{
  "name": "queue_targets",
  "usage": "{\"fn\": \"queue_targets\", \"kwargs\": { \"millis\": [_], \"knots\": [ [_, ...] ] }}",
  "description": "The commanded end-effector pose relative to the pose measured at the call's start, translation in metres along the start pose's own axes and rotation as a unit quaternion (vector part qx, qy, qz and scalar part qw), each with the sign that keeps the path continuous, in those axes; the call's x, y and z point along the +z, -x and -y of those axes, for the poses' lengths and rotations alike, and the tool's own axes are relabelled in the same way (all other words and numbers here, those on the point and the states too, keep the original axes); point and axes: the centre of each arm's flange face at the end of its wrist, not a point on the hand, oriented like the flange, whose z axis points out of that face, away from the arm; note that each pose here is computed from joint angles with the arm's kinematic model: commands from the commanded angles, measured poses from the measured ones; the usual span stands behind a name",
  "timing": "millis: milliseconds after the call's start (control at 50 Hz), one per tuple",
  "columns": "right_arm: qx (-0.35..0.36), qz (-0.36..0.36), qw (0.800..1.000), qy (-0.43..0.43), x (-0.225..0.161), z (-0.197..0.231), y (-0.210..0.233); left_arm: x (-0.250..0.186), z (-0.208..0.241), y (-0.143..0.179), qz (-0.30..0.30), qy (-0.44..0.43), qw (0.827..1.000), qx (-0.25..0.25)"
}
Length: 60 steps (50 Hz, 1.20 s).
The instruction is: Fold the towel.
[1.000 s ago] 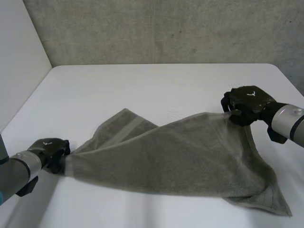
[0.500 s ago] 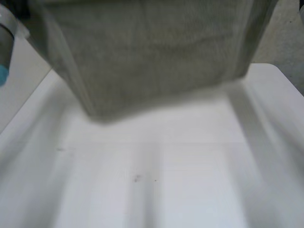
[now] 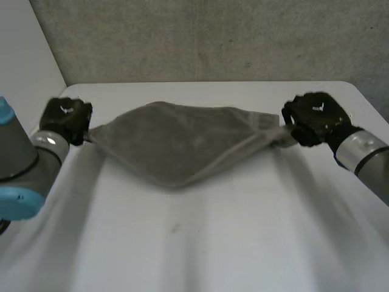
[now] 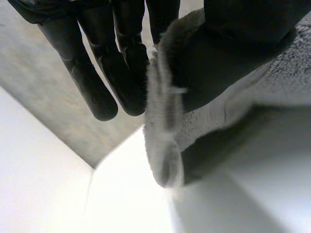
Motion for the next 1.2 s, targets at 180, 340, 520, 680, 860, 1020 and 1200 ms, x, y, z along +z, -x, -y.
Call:
{"fn": "queue_targets", "kwargs": {
  "millis": [180, 340, 520, 680, 860, 1020, 1200],
  "knots": [
    [-0.078, 0.05, 0.986, 0.139, -0.045, 0.048, 0.002, -0.039, 0.043, 0.004, -0.025, -0.031, 0.995, 0.091],
    [-0.133, 0.014, 0.979, 0.152, -0.067, 0.09, -0.025, -0.079, 0.094, 0.027, -0.02, -0.048, 0.994, 0.092],
    [-0.157, -0.01, 0.976, 0.152, -0.078, 0.115, -0.031, -0.086, 0.113, 0.034, -0.023, -0.045, 0.992, 0.12],
    [-0.2, 0.046, 0.95, 0.236, -0.038, 0.067, 0.006, -0.032, 0.041, 0.003, -0.093, 0.076, 0.983, 0.138],
    [-0.26, 0.053, 0.919, 0.292, -0.007, 0.028, 0.016, 0.009, 0.002, -0.015, -0.12, 0.134, 0.973, 0.148],
    [-0.29, 0.013, 0.931, 0.221, 0.028, 0.04, 0.013, 0.05, 0.024, -0.005, -0.074, 0.077, 0.979, 0.173],
    [-0.359, -0.234, 0.899, -0.095, 0.075, 0.162, -0.041, 0.076, 0.152, 0.05, 0.104, -0.177, 0.968, 0.142]
  ]
}}
